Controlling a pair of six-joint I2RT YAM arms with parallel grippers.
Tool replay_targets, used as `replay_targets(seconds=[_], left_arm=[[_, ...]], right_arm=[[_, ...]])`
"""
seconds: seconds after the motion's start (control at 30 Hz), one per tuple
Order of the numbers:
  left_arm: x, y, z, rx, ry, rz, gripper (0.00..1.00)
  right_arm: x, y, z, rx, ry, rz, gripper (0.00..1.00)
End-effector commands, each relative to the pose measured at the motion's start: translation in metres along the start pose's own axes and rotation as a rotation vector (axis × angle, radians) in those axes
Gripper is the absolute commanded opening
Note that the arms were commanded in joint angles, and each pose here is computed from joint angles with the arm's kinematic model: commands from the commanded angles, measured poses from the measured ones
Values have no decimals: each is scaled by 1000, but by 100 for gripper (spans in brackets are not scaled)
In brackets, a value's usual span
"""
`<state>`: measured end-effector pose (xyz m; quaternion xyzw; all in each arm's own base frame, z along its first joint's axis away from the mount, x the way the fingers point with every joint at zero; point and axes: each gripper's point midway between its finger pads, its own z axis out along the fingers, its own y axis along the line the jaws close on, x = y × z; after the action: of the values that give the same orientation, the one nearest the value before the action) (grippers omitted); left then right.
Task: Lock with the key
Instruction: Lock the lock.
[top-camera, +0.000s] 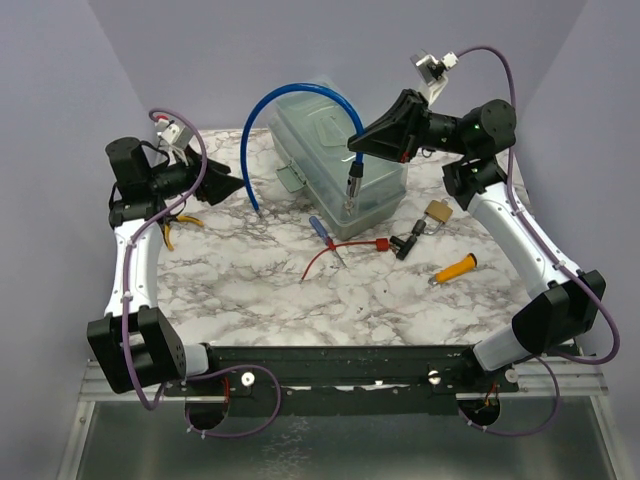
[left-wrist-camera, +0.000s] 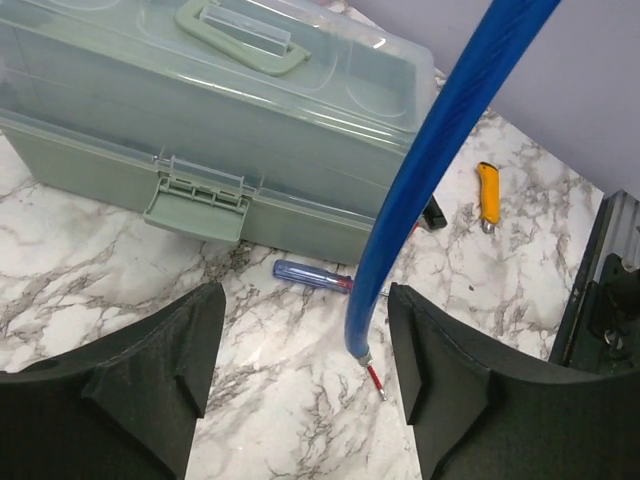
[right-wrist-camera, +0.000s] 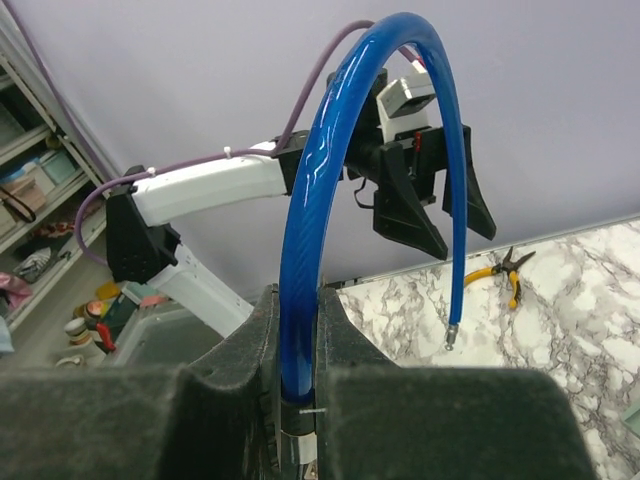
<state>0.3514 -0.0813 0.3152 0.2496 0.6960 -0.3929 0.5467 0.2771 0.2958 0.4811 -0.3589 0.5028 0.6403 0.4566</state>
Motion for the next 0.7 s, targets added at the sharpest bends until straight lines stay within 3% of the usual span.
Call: replay_targets(seconds=[0.0,0.5,0.67], left_arm=[[1,10,12,8,5,79,69],[18,-11,30,90,35,67,66],[21,-16,29,93,38,53,72]], right_arm=[[-21,26,1,-56,-20,-102,0],[-22,24,2,-59,-17,-94,0],[-20,23,2,-57,-19,-88,0]])
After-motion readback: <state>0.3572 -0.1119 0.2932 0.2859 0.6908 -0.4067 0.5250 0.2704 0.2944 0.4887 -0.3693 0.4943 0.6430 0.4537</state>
